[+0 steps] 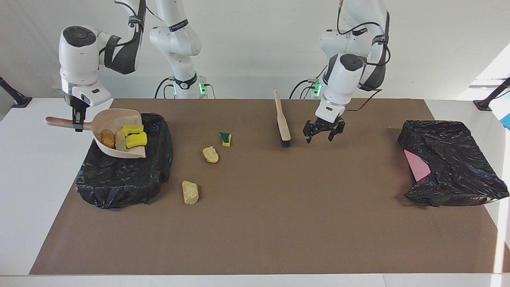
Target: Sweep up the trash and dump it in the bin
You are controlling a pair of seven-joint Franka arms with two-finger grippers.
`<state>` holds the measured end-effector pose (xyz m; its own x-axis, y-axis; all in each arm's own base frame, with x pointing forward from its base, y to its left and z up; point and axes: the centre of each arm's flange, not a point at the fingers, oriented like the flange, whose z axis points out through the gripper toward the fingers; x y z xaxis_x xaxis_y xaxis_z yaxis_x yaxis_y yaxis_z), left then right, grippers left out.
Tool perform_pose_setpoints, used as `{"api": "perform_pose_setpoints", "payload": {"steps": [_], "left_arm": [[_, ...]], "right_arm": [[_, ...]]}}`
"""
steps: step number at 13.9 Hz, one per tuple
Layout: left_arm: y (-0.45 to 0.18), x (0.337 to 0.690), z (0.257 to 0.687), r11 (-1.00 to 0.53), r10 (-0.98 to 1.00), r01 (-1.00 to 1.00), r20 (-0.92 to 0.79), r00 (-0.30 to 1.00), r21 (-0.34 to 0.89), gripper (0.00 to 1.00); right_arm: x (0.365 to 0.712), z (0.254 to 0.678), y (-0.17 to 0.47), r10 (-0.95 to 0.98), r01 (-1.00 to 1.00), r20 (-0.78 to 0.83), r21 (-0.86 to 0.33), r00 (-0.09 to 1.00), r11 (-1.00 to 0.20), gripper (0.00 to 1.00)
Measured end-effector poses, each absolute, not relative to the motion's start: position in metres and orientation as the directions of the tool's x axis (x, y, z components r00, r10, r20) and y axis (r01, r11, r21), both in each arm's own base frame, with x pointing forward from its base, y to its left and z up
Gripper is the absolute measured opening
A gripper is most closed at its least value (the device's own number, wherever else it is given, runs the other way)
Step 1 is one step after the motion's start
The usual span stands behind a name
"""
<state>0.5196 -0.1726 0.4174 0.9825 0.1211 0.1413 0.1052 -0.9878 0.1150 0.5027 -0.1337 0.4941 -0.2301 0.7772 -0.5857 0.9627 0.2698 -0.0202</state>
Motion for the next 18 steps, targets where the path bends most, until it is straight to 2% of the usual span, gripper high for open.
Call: {"api": "perform_pose_setpoints", "payload": {"steps": [3, 5, 13, 18], "left_arm": [[-0.145, 0.553, 0.449, -0.992, 0.091, 0.079, 0.124, 0.988, 0.099, 1.00], [-0.126, 0.565, 0.473, -0.994, 0.077, 0.067, 0.113, 0.991, 0.091, 1.00], [-0.077, 0.576, 0.547, -0.998, -0.011, -0.014, 0.051, 0.999, 0.068, 1.00], [-0.048, 0.569, 0.581, -0.995, -0.082, -0.081, -0.010, 0.997, 0.057, 1.00]], "right_arm": [[0.498, 0.494, -0.110, 0.760, 0.994, -0.648, 0.038, -0.054, 0.103, 0.32], [0.495, 0.496, -0.109, 0.748, 0.997, -0.664, 0.064, 0.007, 0.048, 0.32], [0.487, 0.524, -0.118, 0.588, 0.999, -0.809, 0.031, 0.012, 0.021, 0.32], [0.485, 0.564, -0.073, 0.536, 0.996, -0.844, 0.058, 0.013, 0.067, 0.32]]}}
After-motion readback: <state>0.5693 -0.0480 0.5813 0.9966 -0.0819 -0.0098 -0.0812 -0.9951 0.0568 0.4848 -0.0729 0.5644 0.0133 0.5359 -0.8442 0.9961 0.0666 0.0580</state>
